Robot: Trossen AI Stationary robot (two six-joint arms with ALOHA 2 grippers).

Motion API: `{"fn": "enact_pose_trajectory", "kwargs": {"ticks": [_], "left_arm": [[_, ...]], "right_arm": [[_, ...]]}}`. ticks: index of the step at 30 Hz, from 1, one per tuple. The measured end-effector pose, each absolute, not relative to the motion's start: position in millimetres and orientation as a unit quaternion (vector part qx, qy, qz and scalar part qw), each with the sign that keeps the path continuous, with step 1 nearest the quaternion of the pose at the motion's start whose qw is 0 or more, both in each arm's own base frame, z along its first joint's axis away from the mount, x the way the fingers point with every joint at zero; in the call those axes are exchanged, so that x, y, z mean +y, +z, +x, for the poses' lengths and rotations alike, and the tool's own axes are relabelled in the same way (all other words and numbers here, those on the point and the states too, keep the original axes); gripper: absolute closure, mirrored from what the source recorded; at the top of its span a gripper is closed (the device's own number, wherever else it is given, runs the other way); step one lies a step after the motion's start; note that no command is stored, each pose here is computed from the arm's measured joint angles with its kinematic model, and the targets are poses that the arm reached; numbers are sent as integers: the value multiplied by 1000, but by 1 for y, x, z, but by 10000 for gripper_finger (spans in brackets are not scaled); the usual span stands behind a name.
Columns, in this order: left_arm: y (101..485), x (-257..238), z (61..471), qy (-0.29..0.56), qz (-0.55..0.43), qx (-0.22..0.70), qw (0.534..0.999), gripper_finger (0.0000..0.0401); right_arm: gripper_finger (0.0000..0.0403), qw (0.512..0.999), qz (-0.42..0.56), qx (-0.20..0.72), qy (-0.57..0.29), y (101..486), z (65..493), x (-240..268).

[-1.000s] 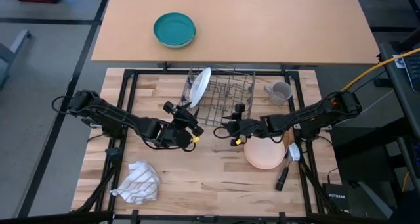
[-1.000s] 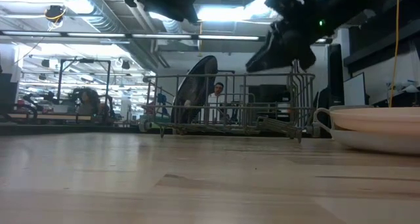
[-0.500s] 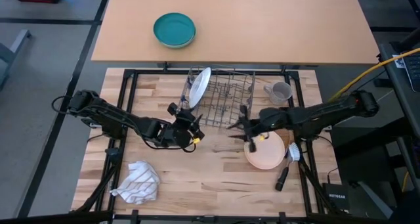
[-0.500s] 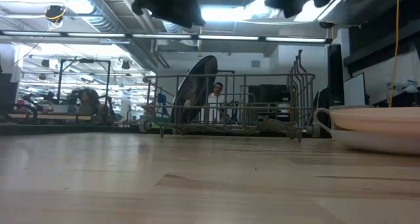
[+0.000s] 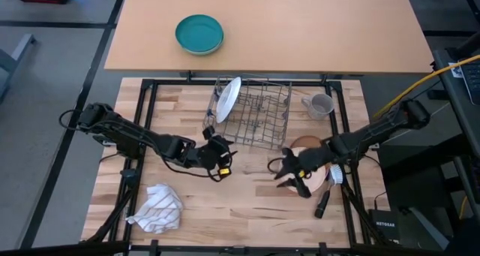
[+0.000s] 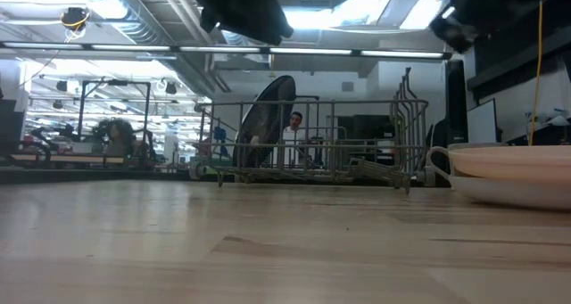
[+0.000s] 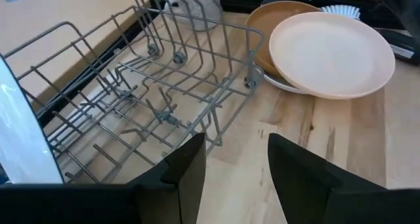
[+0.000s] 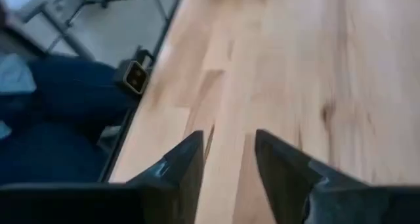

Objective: Sort dishes
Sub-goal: Put the light orange plate in the dish rack

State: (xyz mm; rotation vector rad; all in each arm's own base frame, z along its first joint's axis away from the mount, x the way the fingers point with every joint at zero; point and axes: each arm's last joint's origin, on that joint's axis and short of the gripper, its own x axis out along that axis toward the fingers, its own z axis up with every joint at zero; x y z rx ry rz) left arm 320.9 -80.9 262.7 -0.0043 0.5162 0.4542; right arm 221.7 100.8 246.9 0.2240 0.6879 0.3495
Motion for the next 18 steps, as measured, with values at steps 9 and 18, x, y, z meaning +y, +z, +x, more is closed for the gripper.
{"fn": "enact_pose_trajectory", "kwargs": {"ticks": [9, 18], "left_arm": [[263, -83, 320, 219, -1, 253, 942, 249], [256, -93, 321, 206, 8, 262, 943, 249]], "right_arm": [[260, 889, 235, 389, 46, 229, 206, 135], [260, 836, 278, 472, -40, 189, 205, 156]]}}
